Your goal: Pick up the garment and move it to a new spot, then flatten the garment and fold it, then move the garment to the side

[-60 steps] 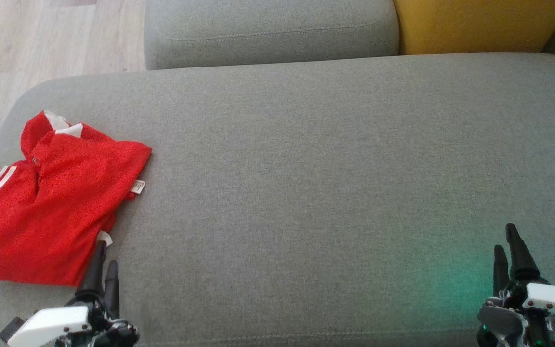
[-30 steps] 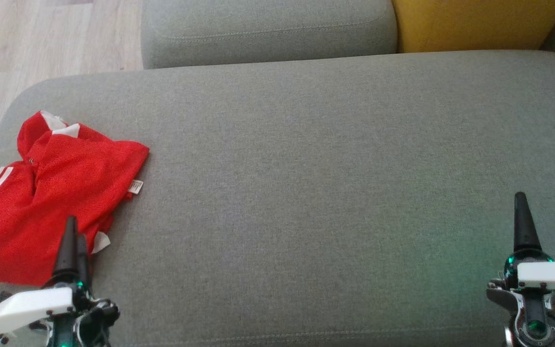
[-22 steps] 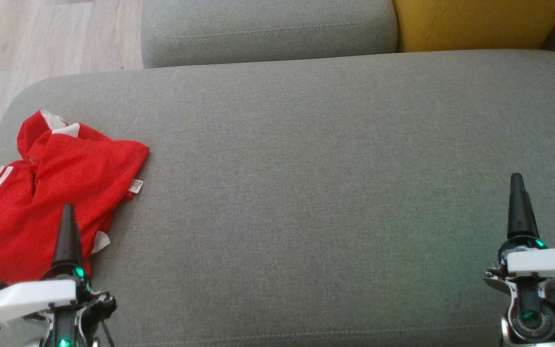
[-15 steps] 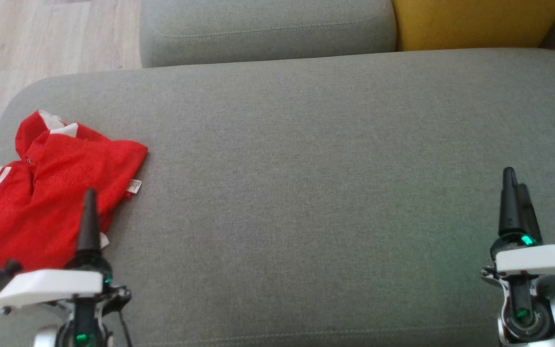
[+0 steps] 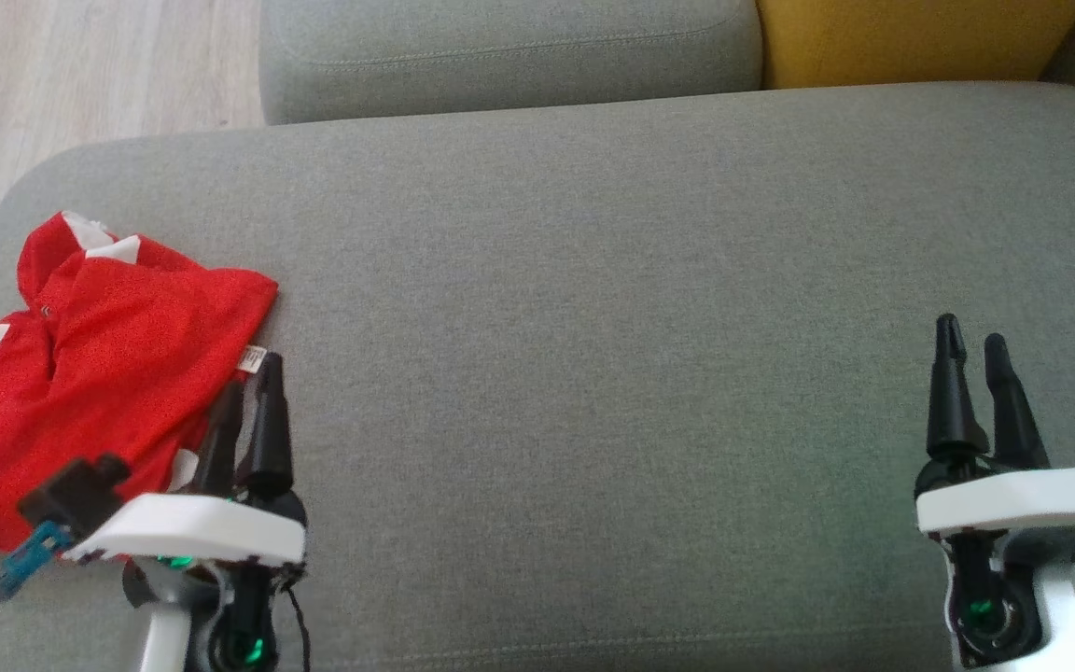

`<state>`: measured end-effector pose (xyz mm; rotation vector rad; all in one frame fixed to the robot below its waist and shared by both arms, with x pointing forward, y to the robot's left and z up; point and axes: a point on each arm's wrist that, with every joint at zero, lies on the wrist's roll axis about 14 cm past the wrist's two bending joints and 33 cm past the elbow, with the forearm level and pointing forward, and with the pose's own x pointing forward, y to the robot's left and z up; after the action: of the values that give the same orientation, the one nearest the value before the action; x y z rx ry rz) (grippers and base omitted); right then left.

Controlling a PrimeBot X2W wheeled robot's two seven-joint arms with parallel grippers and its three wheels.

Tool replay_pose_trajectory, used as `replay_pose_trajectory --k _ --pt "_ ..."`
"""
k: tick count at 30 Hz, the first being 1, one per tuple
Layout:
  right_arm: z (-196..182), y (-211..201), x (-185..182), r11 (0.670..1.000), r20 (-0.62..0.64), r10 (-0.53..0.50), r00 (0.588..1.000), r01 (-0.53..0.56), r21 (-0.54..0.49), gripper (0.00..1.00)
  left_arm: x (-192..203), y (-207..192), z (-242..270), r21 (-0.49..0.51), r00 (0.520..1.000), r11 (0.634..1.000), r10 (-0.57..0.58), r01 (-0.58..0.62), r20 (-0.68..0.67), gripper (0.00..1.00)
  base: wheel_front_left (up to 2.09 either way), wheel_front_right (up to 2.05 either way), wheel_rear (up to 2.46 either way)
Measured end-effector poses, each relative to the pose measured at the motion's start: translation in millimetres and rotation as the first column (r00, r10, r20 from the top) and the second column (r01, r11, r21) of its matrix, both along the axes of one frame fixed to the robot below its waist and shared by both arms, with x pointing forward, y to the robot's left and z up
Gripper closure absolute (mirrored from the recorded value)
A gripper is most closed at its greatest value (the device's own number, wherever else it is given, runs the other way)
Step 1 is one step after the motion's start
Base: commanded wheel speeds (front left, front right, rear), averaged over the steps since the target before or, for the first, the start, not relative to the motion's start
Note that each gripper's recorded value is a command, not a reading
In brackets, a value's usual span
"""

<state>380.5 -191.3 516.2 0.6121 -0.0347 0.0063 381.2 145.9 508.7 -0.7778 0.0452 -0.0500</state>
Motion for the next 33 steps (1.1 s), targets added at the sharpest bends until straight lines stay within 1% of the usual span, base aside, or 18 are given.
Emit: replay_pose_trajectory --k 5,12,16,17,24,27,33 --pt "7.1 4.1 1.3 0.996 0.025 0.011 1.0 -0.009 -0.089 0.0 1.2 -8.0 3.7 0.147 1.0 0.989 -0.014 0.013 0.006 0.0 0.0 0.0 0.0" --pt "19.4 8.6 3.4 0.981 0.067 0.025 0.997 -0.012 -0.192 0.0 4.9 -13.6 17.7 0.284 0.999 0.959 -0.005 -0.007 0.04 0.0 0.0 0.0 0.0" --pt "23.8 12.8 4.4 0.969 0.085 0.037 0.996 -0.015 -0.246 0.0 2.8 -21.9 17.4 0.373 0.998 0.928 -0.032 0.012 0.046 0.0 0.0 0.0 0.0" --pt "23.8 12.8 4.4 0.969 0.085 0.037 0.996 -0.015 -0.246 0.0 2.8 -21.9 17.4 0.373 0.998 0.928 -0.032 0.012 0.046 0.0 0.0 0.0 0.0" --pt "24.4 22.8 3.4 0.943 0.095 0.068 0.993 -0.033 -0.331 0.0 -2.5 -31.5 14.1 0.503 0.998 0.864 -0.047 0.014 0.053 0.0 0.0 0.0 0.0" --pt "21.6 31.6 2.6 0.926 0.088 0.095 0.992 -0.056 -0.374 0.0 -1.7 -31.0 16.4 0.561 0.997 0.828 -0.04 -0.007 0.071 0.0 0.0 0.0 0.0" --pt "19.1 34.8 2.0 0.889 0.086 0.11 0.99 -0.059 -0.455 0.0 -3.2 -35.3 20.2 0.64 0.993 0.768 -0.046 -0.034 0.108 0.0 0.0 0.0 0.0"
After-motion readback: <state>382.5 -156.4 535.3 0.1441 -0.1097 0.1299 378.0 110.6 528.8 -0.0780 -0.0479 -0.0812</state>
